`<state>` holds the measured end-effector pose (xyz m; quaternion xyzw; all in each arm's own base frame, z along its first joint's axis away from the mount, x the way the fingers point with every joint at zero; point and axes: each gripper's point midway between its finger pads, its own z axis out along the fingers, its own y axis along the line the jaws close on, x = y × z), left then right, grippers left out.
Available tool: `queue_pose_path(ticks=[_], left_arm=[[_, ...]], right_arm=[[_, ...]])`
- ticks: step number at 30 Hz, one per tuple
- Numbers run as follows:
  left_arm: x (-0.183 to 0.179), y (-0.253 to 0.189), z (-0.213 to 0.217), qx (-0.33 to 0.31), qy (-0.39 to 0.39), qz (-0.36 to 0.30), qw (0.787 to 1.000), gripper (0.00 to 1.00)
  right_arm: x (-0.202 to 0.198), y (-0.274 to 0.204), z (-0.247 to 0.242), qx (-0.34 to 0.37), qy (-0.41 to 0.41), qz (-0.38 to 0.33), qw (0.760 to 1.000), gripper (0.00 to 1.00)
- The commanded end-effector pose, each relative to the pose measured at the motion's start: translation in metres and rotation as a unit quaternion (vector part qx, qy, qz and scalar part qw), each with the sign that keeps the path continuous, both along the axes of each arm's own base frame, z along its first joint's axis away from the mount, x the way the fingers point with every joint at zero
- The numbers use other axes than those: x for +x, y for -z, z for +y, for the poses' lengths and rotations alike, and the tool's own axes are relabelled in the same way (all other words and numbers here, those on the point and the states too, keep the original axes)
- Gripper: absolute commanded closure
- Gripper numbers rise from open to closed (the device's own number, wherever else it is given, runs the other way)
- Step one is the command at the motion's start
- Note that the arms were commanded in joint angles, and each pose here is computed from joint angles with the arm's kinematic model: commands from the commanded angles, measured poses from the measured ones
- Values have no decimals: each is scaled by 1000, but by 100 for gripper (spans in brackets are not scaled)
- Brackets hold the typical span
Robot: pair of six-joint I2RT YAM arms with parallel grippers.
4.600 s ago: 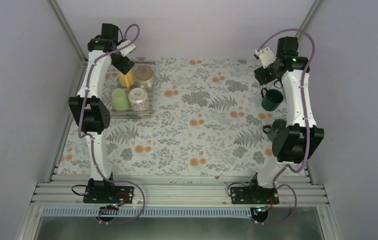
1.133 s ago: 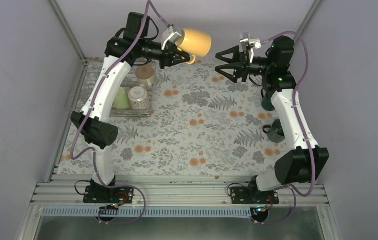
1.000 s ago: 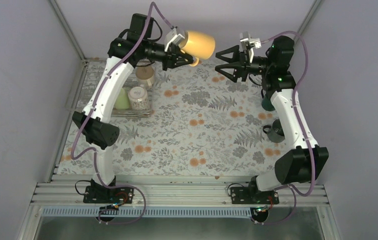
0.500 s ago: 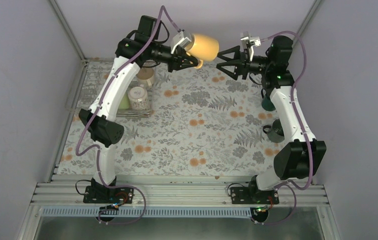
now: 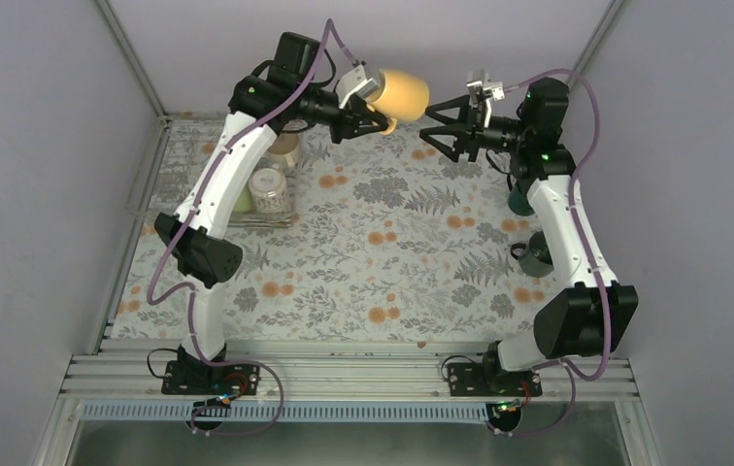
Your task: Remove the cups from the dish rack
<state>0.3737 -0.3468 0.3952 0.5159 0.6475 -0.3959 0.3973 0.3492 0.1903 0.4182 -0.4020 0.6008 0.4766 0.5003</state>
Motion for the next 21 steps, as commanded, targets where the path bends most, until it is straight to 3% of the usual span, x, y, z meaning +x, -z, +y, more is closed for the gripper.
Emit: queue_pose_path(ticks=[1, 21], left_arm=[[-20, -34, -5, -26, 21, -56, 998, 98], [-18, -38, 3, -15, 4, -78, 997, 98]], right_arm=[[-15, -4, 10, -7, -17, -33, 999, 27], [-12, -2, 0, -34, 59, -44, 997, 25]])
